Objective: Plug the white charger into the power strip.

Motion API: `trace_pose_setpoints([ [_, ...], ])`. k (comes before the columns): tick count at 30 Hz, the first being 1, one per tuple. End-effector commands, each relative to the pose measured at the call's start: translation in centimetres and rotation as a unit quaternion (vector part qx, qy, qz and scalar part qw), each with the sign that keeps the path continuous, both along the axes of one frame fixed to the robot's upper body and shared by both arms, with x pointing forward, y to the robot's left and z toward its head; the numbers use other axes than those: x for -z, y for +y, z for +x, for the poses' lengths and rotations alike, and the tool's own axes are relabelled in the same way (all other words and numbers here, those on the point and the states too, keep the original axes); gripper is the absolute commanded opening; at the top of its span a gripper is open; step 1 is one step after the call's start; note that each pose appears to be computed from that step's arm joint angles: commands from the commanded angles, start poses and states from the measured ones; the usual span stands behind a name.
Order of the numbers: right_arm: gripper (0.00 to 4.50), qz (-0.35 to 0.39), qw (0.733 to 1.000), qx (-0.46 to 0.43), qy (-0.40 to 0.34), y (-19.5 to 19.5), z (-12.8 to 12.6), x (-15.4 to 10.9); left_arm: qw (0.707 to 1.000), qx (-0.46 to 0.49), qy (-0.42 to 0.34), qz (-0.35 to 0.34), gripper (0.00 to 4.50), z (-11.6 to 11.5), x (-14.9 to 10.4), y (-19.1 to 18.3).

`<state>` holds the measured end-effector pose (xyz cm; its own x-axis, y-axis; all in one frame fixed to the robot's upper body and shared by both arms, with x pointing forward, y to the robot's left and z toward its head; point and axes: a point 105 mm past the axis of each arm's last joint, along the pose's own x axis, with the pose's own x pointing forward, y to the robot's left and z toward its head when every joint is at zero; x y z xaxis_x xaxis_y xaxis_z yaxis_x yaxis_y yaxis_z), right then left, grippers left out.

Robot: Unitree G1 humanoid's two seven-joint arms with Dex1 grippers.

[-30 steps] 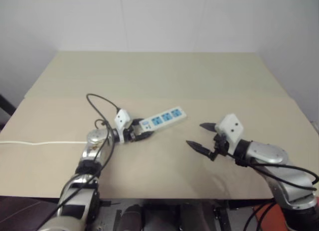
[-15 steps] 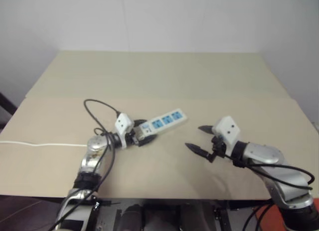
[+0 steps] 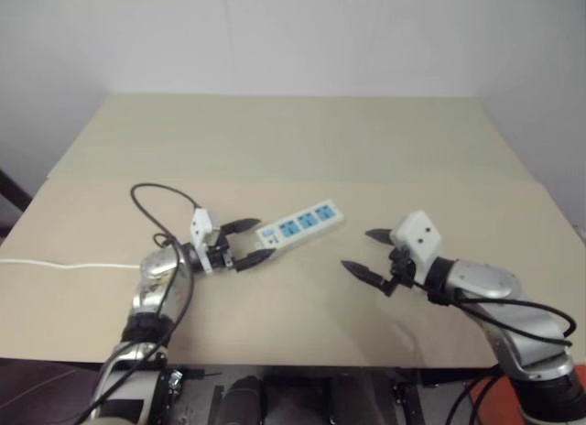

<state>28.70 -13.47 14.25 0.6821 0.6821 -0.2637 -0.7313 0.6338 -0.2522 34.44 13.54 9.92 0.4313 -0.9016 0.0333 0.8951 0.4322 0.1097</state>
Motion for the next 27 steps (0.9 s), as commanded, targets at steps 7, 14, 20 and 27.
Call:
trace_pose_setpoints([
  [7, 4.5, 0.003, 1.0, -0.007, -0.021, 0.0, -0.7, -0.9, 1.0, -0.009, -0.01, 0.008, 4.46, 0.6, 1.6, -0.5],
  [14, 4.5, 0.001, 1.0, -0.002, -0.022, -0.2, -0.5, -0.9, 1.0, -0.015, -0.012, 0.005, 4.46, 0.9, 1.9, -0.9],
  [20, 4.5, -0.001, 1.0, -0.003, -0.021, -0.1, -0.3, -0.8, 1.0, -0.02, -0.011, 0.018, 4.46, 1.3, 2.0, -0.9],
  [27, 4.5, -0.001, 1.0, -0.002, -0.023, 0.0, -0.3, -0.8, 0.999, -0.012, -0.007, 0.029, 3.68, 1.4, 2.3, -1.4],
])
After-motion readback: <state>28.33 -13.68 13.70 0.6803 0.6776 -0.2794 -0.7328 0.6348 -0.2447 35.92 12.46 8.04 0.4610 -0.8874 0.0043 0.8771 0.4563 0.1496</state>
